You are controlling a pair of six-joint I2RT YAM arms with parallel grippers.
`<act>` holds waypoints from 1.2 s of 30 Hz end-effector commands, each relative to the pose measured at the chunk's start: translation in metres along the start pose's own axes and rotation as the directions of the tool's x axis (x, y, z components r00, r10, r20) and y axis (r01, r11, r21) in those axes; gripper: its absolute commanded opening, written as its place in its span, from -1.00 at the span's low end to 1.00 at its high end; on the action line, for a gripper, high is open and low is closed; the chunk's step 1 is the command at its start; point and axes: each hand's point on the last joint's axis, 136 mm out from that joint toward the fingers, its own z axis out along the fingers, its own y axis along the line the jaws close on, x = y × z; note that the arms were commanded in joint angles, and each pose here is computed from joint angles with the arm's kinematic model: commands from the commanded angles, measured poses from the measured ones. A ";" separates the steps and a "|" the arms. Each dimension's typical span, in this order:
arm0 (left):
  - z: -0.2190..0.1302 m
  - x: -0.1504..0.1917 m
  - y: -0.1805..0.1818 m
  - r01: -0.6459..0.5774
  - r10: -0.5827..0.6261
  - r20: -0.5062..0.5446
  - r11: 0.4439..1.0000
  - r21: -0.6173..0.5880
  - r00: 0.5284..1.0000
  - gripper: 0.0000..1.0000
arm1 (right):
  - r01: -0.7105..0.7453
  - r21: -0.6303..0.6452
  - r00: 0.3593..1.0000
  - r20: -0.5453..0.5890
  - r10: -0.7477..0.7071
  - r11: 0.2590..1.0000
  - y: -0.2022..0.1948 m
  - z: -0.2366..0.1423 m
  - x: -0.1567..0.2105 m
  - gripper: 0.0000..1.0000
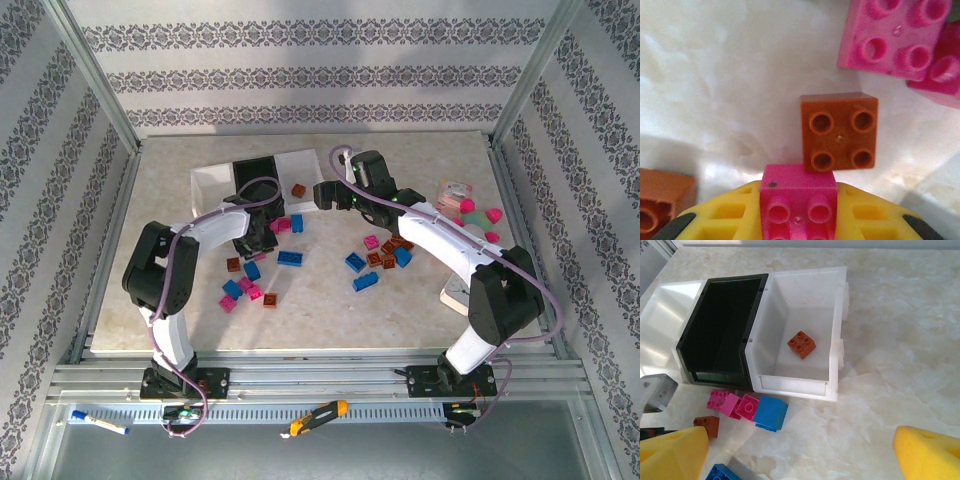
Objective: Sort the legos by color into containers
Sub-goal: Pick up the lego from the center of the table, then place the lego in the container.
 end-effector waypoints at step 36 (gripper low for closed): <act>-0.085 -0.172 0.068 0.088 -0.102 0.191 0.993 0.078 0.976 0.82 | 0.377 -0.384 0.893 -0.091 -0.441 0.843 0.102 0.015 0.088 0.96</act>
